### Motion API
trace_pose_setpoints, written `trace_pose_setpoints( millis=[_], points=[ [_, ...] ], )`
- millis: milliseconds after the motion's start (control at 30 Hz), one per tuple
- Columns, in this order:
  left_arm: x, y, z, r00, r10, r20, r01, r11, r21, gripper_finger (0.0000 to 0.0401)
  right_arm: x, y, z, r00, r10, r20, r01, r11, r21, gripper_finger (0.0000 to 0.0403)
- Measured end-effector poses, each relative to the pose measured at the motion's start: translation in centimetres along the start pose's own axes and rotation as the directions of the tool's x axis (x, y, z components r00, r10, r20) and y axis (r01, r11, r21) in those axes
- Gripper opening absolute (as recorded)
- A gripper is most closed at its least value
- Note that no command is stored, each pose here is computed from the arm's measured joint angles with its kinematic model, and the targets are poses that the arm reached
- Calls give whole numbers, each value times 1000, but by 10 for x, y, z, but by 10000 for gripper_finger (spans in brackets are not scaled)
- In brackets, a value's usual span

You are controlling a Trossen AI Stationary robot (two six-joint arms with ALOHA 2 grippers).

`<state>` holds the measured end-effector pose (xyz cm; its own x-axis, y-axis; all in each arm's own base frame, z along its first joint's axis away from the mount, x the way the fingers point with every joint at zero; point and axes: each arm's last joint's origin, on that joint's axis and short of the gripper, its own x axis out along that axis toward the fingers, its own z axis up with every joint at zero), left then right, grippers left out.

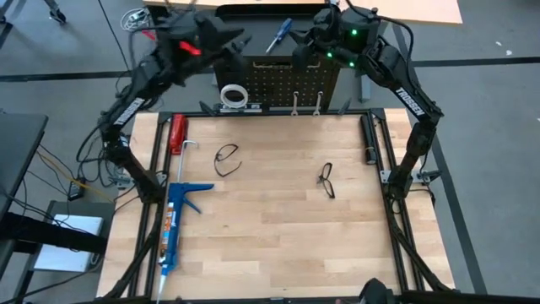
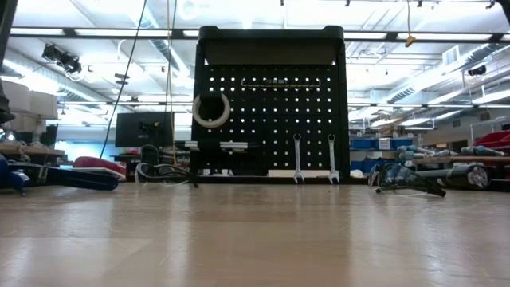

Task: Hang tools onto peg board
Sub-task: Remove the blue screwdriver from the black pegboard

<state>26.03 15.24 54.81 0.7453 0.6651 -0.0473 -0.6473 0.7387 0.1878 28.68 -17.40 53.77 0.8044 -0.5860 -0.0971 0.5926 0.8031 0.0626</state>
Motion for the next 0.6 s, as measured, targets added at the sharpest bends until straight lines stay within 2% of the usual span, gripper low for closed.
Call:
trace_pose_setpoints(
  millis=[133, 233, 367, 433, 533, 600],
  points=[
    [36, -3, -23, 975, 220, -40, -219, 976, 14, 135, -8, 5, 4, 1000, -5, 16, 6, 1000, -23, 22],
    [59, -5, -26, 926, 376, 40, -377, 926, 16, 135, -9, 12, 2, 1000, 16, -1, -16, 999, -32, 22],
    [93, -4, -33, 811, 560, 166, -576, 814, 69, 135, -11, 22, 0, 999, 50, -19, -50, 998, -24, 20],
    [109, -5, -41, 748, 631, 204, -658, 745, 109, 135, -12, 30, -2, 996, 80, -34, -81, 996, -28, 18],
    [129, -10, -52, 691, 671, 269, -721, 668, 186, 135, -14, 40, -5, 992, 112, -53, -115, 992, -47, 16],
    [140, -13, -61, 657, 691, 301, -754, 603, 261, 135, -15, 45, -6, 989, 129, -70, -134, 989, -64, 16]
  ],
)
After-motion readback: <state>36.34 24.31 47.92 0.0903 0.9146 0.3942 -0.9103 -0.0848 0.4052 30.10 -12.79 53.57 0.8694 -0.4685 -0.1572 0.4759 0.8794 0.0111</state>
